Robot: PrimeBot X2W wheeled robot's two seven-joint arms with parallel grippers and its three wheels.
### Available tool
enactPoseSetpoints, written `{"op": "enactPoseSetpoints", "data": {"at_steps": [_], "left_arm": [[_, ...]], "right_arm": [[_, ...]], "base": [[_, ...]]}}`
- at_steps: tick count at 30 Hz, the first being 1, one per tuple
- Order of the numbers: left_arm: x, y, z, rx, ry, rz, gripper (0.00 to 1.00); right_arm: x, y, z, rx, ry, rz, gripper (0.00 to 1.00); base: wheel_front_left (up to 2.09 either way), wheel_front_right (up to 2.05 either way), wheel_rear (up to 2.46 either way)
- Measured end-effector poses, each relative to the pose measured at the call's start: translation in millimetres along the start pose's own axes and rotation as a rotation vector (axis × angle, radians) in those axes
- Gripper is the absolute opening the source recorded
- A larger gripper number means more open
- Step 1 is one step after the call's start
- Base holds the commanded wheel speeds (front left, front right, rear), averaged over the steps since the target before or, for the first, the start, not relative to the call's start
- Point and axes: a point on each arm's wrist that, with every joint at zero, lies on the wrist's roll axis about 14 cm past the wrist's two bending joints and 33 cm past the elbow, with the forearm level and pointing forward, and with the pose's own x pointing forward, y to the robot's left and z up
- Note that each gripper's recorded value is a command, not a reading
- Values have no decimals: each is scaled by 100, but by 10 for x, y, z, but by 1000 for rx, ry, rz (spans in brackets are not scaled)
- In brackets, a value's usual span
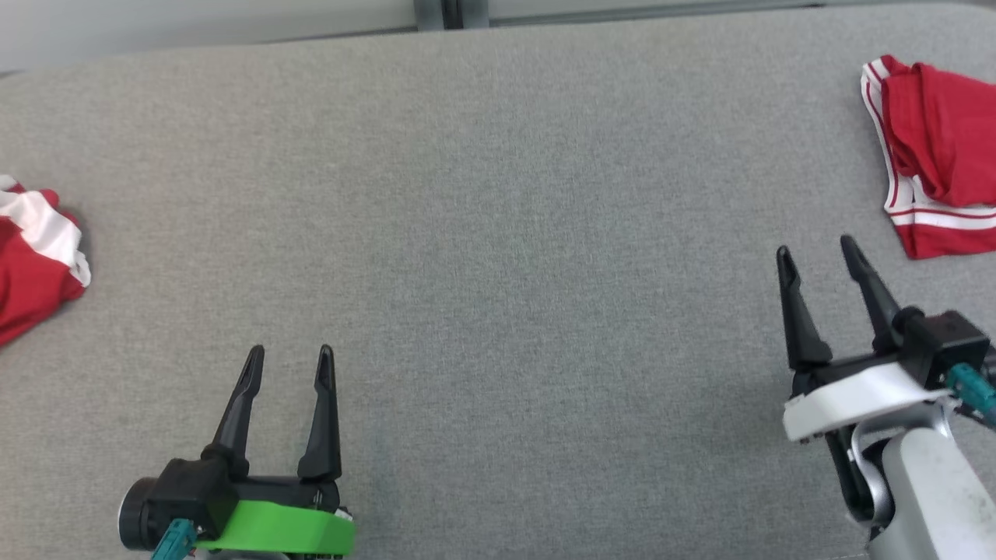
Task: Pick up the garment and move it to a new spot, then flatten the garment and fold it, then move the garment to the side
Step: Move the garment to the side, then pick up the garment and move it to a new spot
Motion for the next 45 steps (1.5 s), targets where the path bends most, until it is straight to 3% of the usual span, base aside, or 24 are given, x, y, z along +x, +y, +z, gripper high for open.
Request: {"op": "enactPoseSetpoints", "data": {"at_steps": [6,16,25,45], "left_arm": [[-357,118,222,10,-53,84,100],[-752,143,541,56,-156,121,100],[-971,81,456,100,-134,117,100],[-995,49,410,93,-125,120,100]], "right_arm": [[-364,273,230,26,-64,19,100],[-762,483,588,-23,-170,50,100],[-1054,553,442,-10,-132,42,100],[-1079,670,375,14,-114,63,100]], "base": [[0,0,0],[0,0,0],[0,0,0],[0,0,0]]}}
